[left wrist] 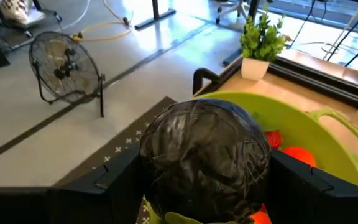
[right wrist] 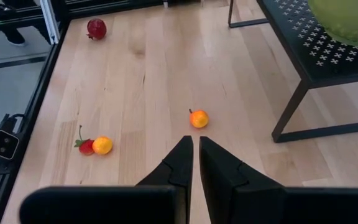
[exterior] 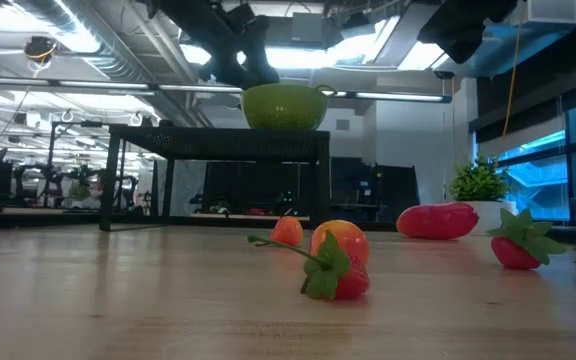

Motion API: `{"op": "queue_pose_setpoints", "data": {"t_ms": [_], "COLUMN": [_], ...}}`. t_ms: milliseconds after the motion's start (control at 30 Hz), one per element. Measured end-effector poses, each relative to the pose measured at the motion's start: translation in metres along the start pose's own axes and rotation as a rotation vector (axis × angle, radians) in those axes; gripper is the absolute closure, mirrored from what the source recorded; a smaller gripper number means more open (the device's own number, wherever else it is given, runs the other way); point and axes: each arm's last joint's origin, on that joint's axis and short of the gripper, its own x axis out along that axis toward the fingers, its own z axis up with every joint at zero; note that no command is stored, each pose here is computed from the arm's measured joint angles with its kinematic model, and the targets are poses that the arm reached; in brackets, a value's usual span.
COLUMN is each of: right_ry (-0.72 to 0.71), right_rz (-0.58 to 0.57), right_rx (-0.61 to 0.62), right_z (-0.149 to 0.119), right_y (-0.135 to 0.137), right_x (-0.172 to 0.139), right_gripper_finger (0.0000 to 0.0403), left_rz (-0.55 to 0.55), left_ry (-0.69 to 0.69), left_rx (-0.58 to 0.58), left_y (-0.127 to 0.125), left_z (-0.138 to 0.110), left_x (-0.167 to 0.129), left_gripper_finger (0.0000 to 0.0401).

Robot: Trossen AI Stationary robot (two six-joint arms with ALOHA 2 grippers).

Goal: Pick & Place Fruit
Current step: Put the plum into the green strainer bowl on the shelf

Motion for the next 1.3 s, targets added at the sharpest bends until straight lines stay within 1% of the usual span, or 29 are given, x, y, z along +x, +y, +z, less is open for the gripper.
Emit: {"op": "queue_pose_setpoints", "data": {"t_ms": [100,300,433,533,1000,1167,1300], "right_ry": [0.0,0.001,0.001,0.0,0.0,0.001,0.001], "right_rz": [0.0,0.0,0.0,0.0,0.0,0.0,0.0], "right_rx": [-0.001,-0.001,-0.001,-0.001,-0.002,0.0,0.0], "right_z": [0.0,0.0,0.0,0.0,0.0,0.0,0.0], "right_y": [0.0,0.0,0.0,0.0,0.0,0.0,0.0], "right_x": [0.0,0.0,0.0,0.0,0.0,0.0,0.0], "right_gripper_finger": [0.0372,0.0372,0.0372,0.0372,0.0372,0.0372,0.0372], "left_rz": [-0.037,-0.037,-0.036,-0.037,-0.05,-0.051,-0.015], "left_ry": [0.031,0.063,0.07,0.07,0.072,0.073,0.076], "left_rx": [-0.013,-0.005,-0.001,0.026,0.032,0.054,0.026], "left_y": [-0.003,-0.005,-0.006,-0.006,-0.006,-0.006,-0.005], "left_z": [-0.005,-0.011,-0.013,-0.013,-0.013,-0.013,-0.014], "left_x": [0.008,0.019,0.021,0.021,0.021,0.021,0.022], "left_gripper_finger": [0.0145,0.0145,0.0145,0.0142,0.0105,0.0088,0.0075]}}
